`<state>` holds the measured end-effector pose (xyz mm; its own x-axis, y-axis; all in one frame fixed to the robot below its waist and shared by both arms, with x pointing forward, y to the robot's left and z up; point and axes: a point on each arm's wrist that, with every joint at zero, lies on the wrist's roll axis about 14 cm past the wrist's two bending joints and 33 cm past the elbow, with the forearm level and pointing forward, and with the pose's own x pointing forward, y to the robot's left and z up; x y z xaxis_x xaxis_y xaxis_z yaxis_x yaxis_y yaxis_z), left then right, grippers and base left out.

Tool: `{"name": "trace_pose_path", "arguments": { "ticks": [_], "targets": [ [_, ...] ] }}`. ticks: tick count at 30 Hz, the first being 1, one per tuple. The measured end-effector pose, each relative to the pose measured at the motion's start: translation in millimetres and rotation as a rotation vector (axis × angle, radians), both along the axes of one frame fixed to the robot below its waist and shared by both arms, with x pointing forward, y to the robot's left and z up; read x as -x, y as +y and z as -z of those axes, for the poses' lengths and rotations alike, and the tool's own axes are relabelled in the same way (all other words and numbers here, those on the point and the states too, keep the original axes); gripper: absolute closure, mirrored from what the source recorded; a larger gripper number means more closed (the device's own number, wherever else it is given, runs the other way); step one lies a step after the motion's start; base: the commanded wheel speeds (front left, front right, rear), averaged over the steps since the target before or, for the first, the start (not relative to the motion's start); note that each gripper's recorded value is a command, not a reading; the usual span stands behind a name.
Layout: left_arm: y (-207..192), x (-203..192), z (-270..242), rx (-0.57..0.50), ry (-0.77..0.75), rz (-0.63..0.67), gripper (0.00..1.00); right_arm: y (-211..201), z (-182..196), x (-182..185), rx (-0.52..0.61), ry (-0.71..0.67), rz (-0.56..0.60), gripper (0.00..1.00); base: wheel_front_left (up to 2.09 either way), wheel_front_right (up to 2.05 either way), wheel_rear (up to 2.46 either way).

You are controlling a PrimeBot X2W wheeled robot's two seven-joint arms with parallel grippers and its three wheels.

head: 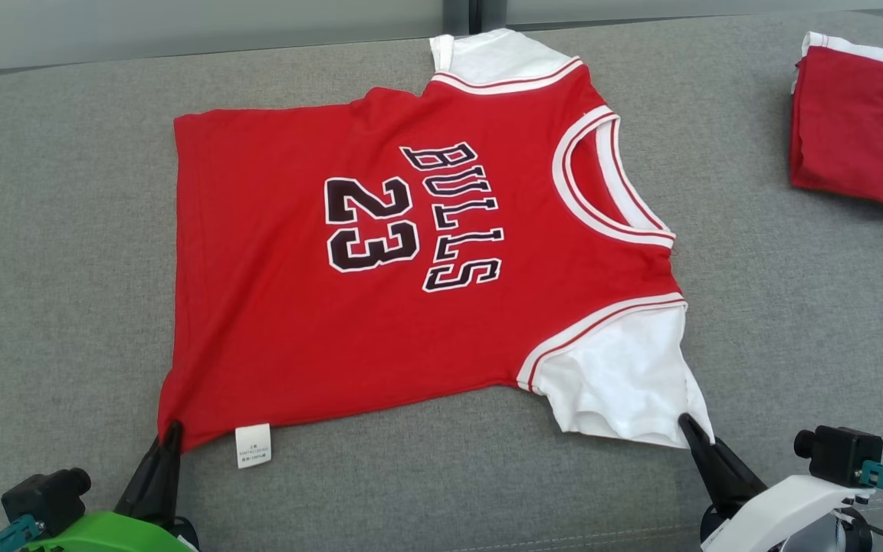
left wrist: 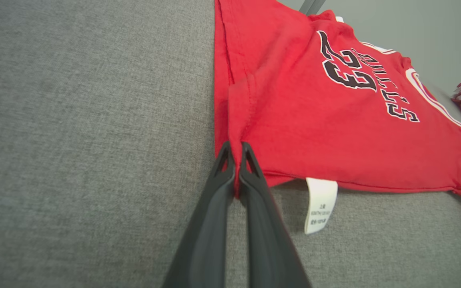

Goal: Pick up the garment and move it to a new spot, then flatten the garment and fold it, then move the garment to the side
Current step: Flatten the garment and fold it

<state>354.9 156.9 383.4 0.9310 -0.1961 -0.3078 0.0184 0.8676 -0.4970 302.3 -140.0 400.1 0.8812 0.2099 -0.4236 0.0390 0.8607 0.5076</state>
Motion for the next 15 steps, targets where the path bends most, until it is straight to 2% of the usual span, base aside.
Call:
{"name": "trace_pose_path", "arguments": {
  "ticks": [9,11,13,14,15],
  "targets": [
    [1,4,5,0.0,0.019,-0.011,0.99,3,9,3,0.018,0.025,-0.02,1.0,0.0,0.0,0.0],
    [1,5,5,0.003,0.02,-0.013,0.91,3,11,4,0.02,0.031,-0.019,1.0,0.0,0.0,0.0],
    [0,5,6,0.006,0.022,-0.016,0.71,2,13,5,0.025,0.038,-0.016,1.0,0.0,0.0,0.0],
    [0,5,6,0.007,0.022,-0.017,0.65,2,13,5,0.027,0.04,-0.017,0.98,0.0,0.0,0.0],
    [0,6,6,0.008,0.022,-0.018,0.59,2,14,5,0.029,0.042,-0.018,0.92,0.0,0.0,0.0]
  ]
}}
